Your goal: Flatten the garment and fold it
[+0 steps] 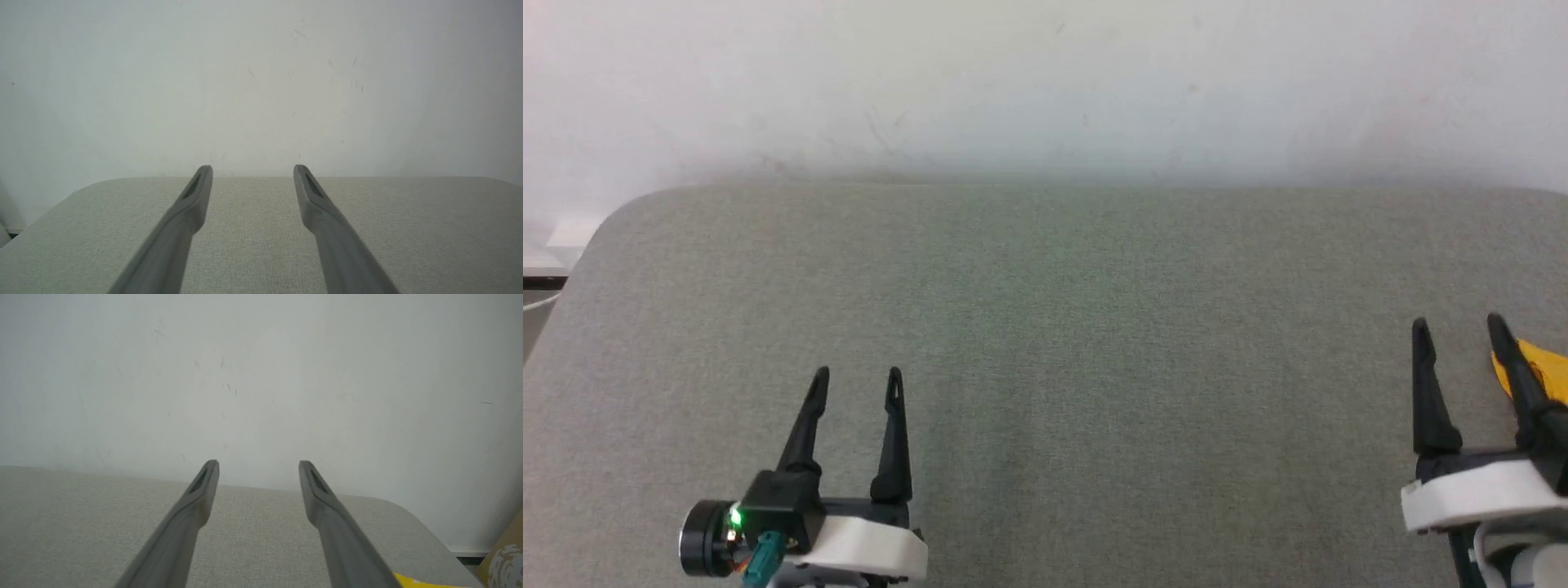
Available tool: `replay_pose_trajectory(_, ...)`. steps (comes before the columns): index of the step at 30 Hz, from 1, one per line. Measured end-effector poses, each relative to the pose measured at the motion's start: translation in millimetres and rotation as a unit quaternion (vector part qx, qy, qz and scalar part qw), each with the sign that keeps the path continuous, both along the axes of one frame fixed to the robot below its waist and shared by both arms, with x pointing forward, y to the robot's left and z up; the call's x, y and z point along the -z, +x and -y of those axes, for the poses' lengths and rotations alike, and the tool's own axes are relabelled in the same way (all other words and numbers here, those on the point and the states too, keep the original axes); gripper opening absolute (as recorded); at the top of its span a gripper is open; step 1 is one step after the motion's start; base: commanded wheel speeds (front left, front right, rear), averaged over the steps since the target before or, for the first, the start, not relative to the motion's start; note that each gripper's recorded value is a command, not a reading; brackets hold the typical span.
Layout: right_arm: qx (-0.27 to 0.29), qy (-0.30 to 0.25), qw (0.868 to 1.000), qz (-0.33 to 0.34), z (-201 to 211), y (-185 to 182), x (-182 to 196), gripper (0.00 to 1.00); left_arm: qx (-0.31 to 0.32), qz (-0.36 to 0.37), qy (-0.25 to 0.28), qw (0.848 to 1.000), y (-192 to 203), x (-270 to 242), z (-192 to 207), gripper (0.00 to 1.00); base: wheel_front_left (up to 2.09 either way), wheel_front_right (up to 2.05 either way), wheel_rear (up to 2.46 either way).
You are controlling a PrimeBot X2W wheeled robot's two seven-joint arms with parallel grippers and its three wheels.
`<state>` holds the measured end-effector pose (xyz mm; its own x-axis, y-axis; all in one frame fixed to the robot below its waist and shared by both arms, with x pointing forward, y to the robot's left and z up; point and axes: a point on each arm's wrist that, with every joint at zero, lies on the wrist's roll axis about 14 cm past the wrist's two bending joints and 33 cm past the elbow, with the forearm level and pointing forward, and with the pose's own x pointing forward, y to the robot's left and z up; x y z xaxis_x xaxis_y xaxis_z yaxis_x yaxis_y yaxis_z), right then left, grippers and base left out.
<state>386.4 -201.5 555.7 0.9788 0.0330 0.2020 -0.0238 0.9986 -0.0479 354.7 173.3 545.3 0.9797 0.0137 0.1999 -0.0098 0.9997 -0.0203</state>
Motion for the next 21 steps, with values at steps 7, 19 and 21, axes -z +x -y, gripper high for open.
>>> replay_pose_trajectory(7,-0.009,0.008,1.0,-0.015,-9,-10,14,1.0,-0.009,-0.009,0.004,1.0,-8,6,-5,1.0,0.0,0.0,0.0)
replay_pose_trajectory(19,-0.029,0.042,0.998,-0.034,-23,-18,30,1.0,-0.009,-0.013,0.005,1.0,-10,8,-6,1.0,0.0,0.0,0.0)
replay_pose_trajectory(21,-0.029,0.043,0.998,-0.035,-23,-18,31,1.0,-0.008,-0.013,0.005,1.0,-10,9,-6,1.0,0.0,0.0,0.0)
